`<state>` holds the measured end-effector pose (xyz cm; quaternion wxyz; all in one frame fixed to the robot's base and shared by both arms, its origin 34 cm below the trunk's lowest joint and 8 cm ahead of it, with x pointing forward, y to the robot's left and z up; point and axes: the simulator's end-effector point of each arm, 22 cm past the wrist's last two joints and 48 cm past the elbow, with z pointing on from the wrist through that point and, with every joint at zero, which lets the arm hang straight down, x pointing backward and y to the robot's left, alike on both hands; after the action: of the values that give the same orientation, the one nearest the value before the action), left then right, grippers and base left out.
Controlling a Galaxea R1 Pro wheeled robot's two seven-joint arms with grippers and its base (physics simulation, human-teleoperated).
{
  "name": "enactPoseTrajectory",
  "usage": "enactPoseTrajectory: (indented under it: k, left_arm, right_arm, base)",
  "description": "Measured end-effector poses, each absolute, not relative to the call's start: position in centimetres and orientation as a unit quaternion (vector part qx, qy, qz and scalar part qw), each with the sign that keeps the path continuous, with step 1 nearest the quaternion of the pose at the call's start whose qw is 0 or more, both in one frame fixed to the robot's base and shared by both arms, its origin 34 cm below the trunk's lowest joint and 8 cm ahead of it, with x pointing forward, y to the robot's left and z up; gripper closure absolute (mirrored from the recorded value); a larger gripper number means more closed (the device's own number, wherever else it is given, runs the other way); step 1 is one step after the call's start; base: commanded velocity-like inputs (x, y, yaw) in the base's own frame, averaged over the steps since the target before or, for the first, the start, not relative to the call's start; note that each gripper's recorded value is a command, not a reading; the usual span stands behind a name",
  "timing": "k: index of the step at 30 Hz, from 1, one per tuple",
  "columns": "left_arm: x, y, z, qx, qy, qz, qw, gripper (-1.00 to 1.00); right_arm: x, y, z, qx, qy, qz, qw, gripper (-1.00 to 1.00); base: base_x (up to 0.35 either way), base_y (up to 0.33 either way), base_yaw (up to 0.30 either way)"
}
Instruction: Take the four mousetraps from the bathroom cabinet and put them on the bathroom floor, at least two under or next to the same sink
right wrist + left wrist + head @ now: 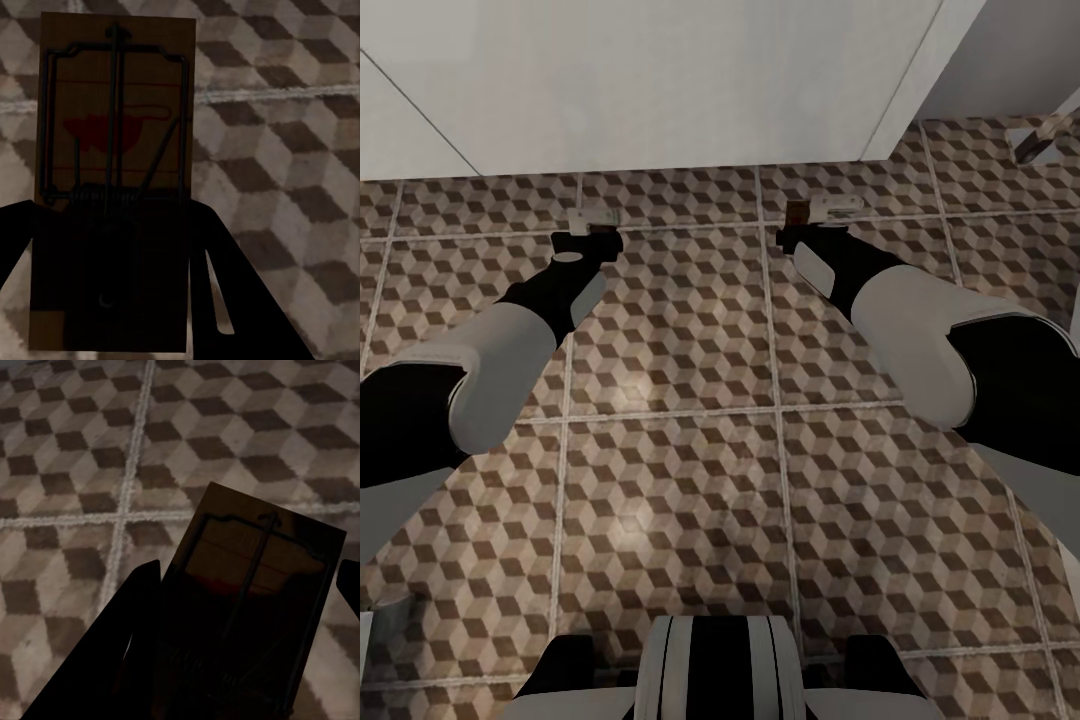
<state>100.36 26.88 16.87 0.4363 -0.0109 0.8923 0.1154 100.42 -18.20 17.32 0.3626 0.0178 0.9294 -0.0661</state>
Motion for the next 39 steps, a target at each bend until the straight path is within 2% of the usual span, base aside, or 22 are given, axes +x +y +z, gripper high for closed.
enactPoseTrajectory:
  k: [39]
  left_arm:
    - [100.2, 26.81, 16.69, -0.01, 0.893, 0.115, 0.434, 1.0]
  right_arm:
    - [100.32, -18.22, 17.23, 0.018, 0.93, -0.066, 0.361, 1.0]
  base:
    - [-0.013, 0.0, 0.0]
